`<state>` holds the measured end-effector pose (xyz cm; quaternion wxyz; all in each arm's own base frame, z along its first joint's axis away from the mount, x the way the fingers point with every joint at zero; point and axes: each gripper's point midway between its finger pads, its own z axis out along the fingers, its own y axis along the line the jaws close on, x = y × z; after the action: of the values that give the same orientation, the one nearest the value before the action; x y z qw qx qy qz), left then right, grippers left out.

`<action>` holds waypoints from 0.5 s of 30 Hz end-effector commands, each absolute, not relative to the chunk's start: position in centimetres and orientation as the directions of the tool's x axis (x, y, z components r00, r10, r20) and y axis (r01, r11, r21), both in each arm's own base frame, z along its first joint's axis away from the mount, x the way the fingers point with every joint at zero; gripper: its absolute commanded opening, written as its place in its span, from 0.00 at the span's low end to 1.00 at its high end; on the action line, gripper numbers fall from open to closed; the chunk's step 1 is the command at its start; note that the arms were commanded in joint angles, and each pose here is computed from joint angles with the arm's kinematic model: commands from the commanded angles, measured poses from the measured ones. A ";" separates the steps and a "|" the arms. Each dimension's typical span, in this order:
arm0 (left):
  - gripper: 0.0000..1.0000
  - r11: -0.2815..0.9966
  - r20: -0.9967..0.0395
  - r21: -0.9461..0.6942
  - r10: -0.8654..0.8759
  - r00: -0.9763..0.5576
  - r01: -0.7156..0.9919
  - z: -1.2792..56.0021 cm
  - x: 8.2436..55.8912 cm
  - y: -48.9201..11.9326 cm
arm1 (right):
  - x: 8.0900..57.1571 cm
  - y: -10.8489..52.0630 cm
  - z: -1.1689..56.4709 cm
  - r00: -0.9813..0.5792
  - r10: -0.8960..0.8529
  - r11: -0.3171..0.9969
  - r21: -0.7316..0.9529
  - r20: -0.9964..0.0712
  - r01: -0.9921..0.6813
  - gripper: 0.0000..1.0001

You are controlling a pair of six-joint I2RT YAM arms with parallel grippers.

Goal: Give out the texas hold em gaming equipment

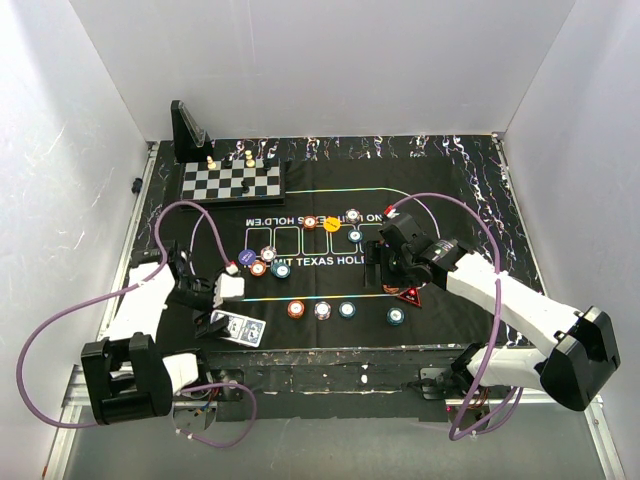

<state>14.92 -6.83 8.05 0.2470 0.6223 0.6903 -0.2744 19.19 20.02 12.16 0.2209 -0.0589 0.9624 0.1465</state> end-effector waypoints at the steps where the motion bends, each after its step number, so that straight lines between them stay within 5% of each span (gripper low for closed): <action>1: 1.00 -0.104 -0.669 0.083 0.732 0.133 0.991 6.8 15.0 -6.9 | 19.7 21.0 14.6 -0.870 -0.046 0.931 0.294 -0.491 -0.215 0.88; 15: 1.00 -0.235 -0.576 0.120 0.775 0.260 0.965 4.2 15.2 -5.6 | 20.5 21.9 16.0 -0.841 -0.065 0.911 0.311 -0.537 -0.270 0.88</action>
<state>14.61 -5.94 4.90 0.2400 0.7398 0.5903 -0.2160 19.56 20.72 13.45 0.2336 -0.0736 0.9557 0.1635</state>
